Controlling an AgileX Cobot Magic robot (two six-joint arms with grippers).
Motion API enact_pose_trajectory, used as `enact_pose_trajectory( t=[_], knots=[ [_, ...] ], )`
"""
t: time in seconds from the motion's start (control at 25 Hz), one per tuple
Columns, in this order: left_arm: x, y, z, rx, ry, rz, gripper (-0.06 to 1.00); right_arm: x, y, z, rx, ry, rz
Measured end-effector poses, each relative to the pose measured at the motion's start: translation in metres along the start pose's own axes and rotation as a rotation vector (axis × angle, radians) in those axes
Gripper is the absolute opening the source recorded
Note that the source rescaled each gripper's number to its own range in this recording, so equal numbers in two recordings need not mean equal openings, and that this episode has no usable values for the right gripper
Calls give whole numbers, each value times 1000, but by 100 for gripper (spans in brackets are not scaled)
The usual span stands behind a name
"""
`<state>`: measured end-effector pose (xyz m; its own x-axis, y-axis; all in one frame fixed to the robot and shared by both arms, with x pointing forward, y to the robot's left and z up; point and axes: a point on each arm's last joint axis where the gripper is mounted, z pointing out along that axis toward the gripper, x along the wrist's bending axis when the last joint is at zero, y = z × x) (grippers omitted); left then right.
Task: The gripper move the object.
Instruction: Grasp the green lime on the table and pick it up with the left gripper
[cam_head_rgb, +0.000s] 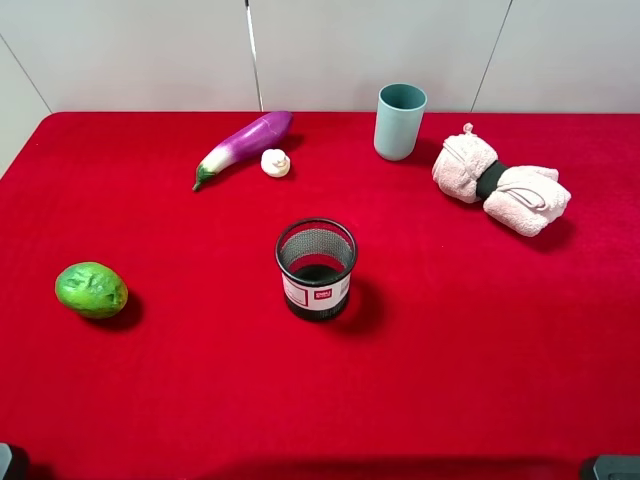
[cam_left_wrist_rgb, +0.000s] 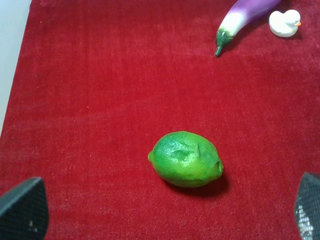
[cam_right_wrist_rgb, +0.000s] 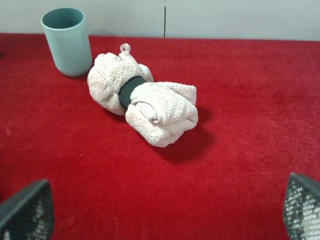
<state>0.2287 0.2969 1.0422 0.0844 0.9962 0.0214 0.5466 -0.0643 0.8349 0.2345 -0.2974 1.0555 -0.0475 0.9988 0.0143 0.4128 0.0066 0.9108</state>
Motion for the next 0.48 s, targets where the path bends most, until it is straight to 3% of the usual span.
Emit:
enact_pose_trajectory(
  t=[0.48],
  knots=[
    [0,0,0,0,0,0,96,0,0,0,0,0,0]
  ],
)
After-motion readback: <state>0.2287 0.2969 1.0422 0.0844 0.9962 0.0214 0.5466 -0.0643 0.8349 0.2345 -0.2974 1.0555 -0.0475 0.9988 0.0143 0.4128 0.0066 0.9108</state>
